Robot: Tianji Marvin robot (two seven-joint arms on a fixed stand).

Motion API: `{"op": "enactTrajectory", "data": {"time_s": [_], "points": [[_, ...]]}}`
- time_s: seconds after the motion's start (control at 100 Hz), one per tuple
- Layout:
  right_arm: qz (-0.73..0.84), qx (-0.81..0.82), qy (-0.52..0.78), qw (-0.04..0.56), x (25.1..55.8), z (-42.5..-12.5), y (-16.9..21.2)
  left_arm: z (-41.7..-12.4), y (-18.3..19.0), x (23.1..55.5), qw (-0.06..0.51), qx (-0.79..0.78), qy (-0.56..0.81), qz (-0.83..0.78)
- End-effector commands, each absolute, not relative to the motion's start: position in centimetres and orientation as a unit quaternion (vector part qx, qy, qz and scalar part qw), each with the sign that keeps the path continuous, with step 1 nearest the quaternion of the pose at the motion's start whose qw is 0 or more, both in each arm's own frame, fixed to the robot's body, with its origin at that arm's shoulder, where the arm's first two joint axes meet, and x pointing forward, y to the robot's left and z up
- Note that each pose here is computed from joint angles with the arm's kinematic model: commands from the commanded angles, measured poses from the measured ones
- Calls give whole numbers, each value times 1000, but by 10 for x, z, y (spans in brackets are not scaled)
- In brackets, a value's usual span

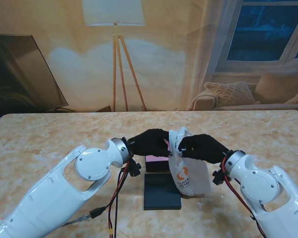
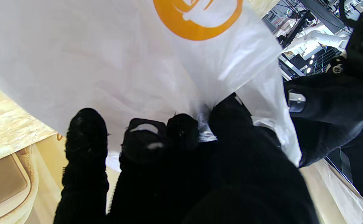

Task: Pack mini donuts into a plastic bag, tie the opening and put the bag into the gift box

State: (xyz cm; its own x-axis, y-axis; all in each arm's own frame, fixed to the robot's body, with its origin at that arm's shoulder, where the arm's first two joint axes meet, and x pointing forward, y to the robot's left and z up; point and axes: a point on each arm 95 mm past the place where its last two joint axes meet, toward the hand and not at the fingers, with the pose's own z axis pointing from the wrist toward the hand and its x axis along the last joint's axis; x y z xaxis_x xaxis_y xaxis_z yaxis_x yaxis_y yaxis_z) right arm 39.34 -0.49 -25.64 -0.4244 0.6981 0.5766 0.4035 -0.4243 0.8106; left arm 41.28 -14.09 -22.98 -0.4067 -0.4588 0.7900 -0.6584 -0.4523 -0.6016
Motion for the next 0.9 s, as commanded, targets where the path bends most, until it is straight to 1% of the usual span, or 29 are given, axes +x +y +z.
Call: {"op": "enactTrajectory", "data": {"time_s": [0.0,0.27,0.53,0.89], "points": [[656,530,528,104,391,-261,-2,-237,-147,407,87,550,-513,654],[654,535,525,102,393,-262,1,-245,-154,406,77,578,-460,670],[645,546,526,92,399,-263,6,-252,-158,406,71,586,-446,673],[642,549,526,98,397,-262,1,-247,-143,407,130,585,-478,642]]}}
